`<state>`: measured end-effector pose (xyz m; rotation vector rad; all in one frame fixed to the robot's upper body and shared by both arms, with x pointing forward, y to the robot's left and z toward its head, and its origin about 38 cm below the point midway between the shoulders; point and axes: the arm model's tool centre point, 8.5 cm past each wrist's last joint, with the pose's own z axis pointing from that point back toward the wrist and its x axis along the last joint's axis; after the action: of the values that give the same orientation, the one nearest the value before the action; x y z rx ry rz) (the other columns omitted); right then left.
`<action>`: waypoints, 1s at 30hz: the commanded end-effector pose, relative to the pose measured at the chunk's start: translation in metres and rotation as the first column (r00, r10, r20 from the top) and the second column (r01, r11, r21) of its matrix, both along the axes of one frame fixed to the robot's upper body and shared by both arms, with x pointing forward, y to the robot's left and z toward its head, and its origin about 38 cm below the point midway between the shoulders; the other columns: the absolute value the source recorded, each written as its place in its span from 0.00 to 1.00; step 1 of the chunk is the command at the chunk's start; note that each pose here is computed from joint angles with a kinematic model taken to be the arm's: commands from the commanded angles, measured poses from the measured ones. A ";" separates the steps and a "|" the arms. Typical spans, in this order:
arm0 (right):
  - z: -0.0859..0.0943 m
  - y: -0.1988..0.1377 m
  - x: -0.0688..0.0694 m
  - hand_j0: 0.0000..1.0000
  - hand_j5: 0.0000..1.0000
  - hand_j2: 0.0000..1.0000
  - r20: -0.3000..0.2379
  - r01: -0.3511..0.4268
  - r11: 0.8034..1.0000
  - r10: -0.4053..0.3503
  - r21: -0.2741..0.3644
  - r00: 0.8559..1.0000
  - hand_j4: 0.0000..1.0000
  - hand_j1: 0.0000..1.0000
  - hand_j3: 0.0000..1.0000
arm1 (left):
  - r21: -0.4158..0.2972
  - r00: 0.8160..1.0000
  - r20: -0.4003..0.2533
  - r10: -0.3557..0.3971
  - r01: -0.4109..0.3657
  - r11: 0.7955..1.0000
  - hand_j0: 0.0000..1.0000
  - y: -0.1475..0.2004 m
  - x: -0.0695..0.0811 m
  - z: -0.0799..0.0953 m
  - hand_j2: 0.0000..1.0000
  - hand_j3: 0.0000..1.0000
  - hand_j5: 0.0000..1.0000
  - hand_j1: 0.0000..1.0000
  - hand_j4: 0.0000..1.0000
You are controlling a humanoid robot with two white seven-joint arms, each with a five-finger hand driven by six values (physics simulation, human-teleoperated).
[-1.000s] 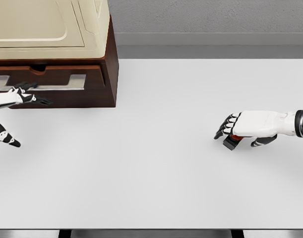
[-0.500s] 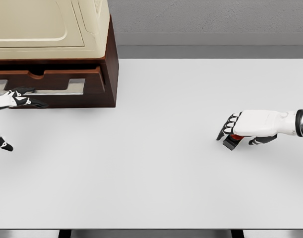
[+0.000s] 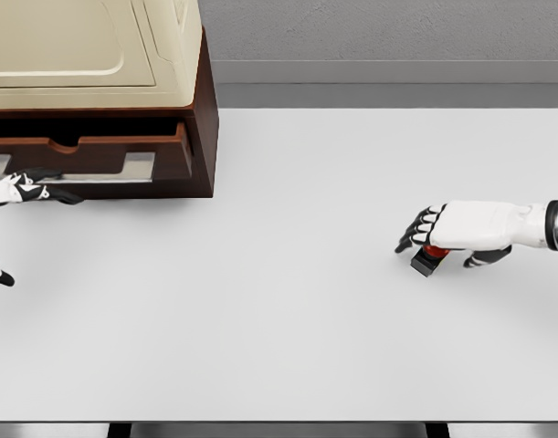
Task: Open the cabinet drawer with left arm, and place a switch into the drawer with right arm
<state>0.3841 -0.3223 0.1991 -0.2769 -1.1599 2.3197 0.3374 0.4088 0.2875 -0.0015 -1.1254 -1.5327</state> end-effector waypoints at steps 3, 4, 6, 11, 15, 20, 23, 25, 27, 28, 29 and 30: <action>0.008 -0.001 0.003 1.00 1.00 1.00 0.020 0.009 1.000 -0.009 0.013 1.000 1.00 1.00 1.00 | 0.074 1.000 0.012 -0.015 0.014 0.997 1.00 0.007 -0.002 -0.005 1.00 1.00 1.00 1.00 1.00; 0.009 -0.001 0.003 1.00 1.00 1.00 0.021 0.008 1.000 -0.009 0.015 1.000 1.00 1.00 1.00 | 0.075 1.000 0.013 -0.015 0.014 0.997 1.00 0.007 -0.003 -0.005 1.00 1.00 1.00 1.00 1.00; 0.013 -0.002 0.004 1.00 1.00 1.00 0.030 0.011 1.000 -0.012 0.024 0.999 1.00 1.00 1.00 | 0.071 0.999 0.016 -0.028 0.027 0.997 1.00 0.006 -0.003 -0.005 1.00 1.00 1.00 1.00 1.00; 0.021 0.000 0.004 1.00 1.00 1.00 0.050 0.007 0.999 -0.009 0.033 0.999 1.00 1.00 1.00 | 0.078 0.999 0.013 -0.042 0.041 0.996 1.00 0.010 -0.008 -0.005 1.00 1.00 1.00 1.00 1.00; 0.022 -0.002 0.002 1.00 1.00 1.00 0.054 0.008 0.999 -0.010 0.034 0.998 1.00 1.00 1.00 | 0.075 0.998 0.022 -0.062 0.060 0.995 1.00 0.009 -0.010 -0.003 1.00 1.00 1.00 1.00 1.00; 0.023 -0.002 0.002 1.00 1.00 1.00 0.055 0.008 0.999 -0.009 0.032 0.998 1.00 1.00 1.00 | 0.082 0.997 0.022 -0.070 0.068 0.994 1.00 0.013 -0.014 -0.002 1.00 1.00 1.00 1.00 1.00; 0.023 -0.001 0.002 1.00 1.00 1.00 0.055 0.006 0.999 -0.008 0.034 0.998 1.00 1.00 1.00 | 0.084 0.996 0.025 -0.090 0.088 0.993 1.00 0.016 -0.019 -0.001 1.00 1.00 1.00 1.00 1.00; 0.023 -0.002 0.002 1.00 1.00 1.00 0.055 0.006 0.999 -0.008 0.032 0.998 1.00 1.00 1.00 | 0.085 0.995 0.024 -0.095 0.093 0.992 1.00 0.016 -0.021 -0.001 1.00 1.00 1.00 1.00 1.00; 0.023 -0.002 0.002 1.00 1.00 1.00 0.055 0.006 0.999 -0.008 0.032 0.998 1.00 1.00 1.00 | 0.082 0.994 0.023 -0.107 0.105 0.991 1.00 0.016 -0.022 -0.002 1.00 1.00 1.00 1.00 1.00; 0.023 -0.002 0.002 1.00 1.00 1.00 0.055 0.006 0.999 -0.008 0.032 0.998 1.00 1.00 1.00 | 0.089 0.994 0.024 -0.103 0.101 0.991 1.00 0.019 -0.024 0.000 1.00 1.00 1.00 1.00 1.00; 0.023 -0.002 0.002 1.00 1.00 1.00 0.055 0.006 0.999 -0.008 0.032 0.998 1.00 1.00 1.00 | 0.091 0.995 0.024 -0.102 0.099 0.991 1.00 0.019 -0.024 0.000 1.00 1.00 1.00 1.00 1.00; 0.023 -0.002 0.002 1.00 1.00 1.00 0.055 0.006 0.999 -0.008 0.032 0.998 1.00 1.00 1.00 | 0.089 0.994 0.027 -0.108 0.105 0.990 1.00 0.019 -0.024 0.001 1.00 1.00 1.00 1.00 1.00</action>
<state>0.3857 -0.3236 0.2213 -0.3359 -1.2179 2.3036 0.3153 0.4220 0.2914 -0.0206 -1.1408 -1.6306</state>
